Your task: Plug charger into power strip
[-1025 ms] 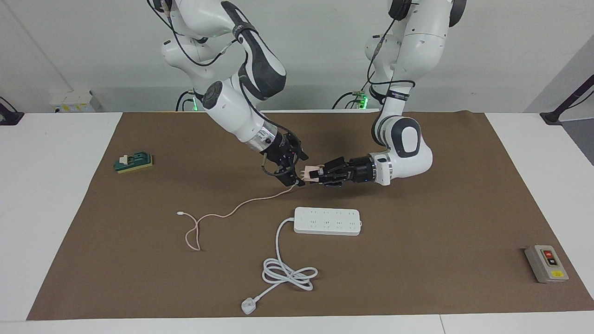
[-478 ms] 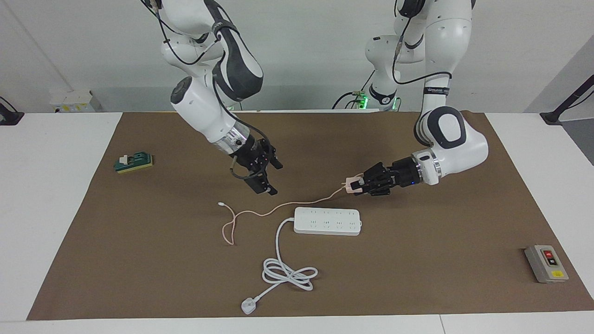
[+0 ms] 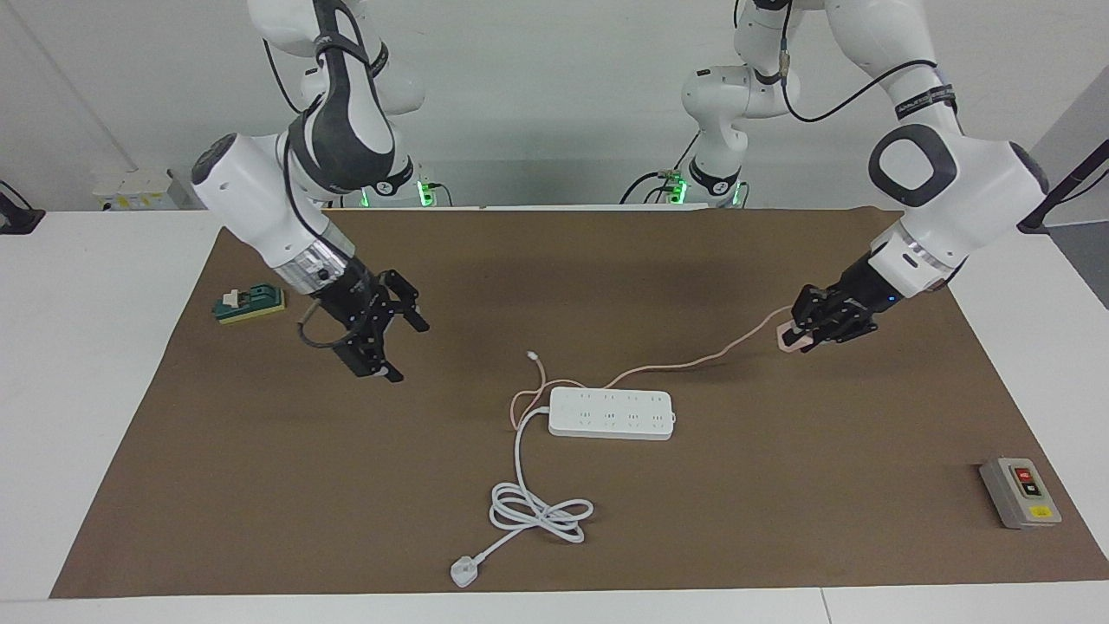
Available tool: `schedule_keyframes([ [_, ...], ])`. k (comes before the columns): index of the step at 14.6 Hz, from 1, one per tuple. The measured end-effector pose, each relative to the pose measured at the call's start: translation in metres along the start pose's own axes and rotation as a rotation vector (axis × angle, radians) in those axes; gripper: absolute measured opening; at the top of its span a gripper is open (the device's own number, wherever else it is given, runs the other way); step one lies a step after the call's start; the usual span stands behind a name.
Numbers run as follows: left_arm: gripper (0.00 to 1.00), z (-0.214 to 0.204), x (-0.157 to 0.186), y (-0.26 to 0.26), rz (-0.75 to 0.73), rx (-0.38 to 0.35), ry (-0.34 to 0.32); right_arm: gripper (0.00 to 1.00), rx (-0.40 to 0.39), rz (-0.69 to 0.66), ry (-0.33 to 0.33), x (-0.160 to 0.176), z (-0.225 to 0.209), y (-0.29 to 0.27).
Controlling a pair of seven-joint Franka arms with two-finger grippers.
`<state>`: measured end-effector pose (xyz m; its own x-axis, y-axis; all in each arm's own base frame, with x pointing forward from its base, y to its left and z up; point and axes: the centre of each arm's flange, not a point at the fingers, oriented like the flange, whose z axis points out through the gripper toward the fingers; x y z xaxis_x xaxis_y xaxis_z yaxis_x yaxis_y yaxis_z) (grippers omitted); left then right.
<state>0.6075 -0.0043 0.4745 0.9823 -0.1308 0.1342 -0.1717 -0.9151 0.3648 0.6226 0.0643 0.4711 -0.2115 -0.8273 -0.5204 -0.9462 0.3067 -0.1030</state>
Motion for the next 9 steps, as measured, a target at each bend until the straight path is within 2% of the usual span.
schedule_keyframes([
  [3, 0.32, -0.005, -0.009, -0.004, -0.027, 0.108, -0.077, 1.0, -0.014, 0.042, 0.008, 0.033, -0.015, -0.01],
  [4, 0.32, -0.005, -0.01, -0.002, -0.027, 0.13, -0.087, 1.0, -0.014, 0.008, 0.013, 0.041, -0.021, -0.012],
  [7, 0.32, -0.005, -0.009, 0.003, -0.013, 0.162, -0.092, 1.0, -0.031, -0.322, 0.059, 0.043, -0.041, -0.009],
  [9, 0.32, -0.009, -0.003, 0.006, 0.009, 0.22, -0.058, 1.0, -0.05, -0.548, 0.118, 0.032, -0.064, -0.001],
])
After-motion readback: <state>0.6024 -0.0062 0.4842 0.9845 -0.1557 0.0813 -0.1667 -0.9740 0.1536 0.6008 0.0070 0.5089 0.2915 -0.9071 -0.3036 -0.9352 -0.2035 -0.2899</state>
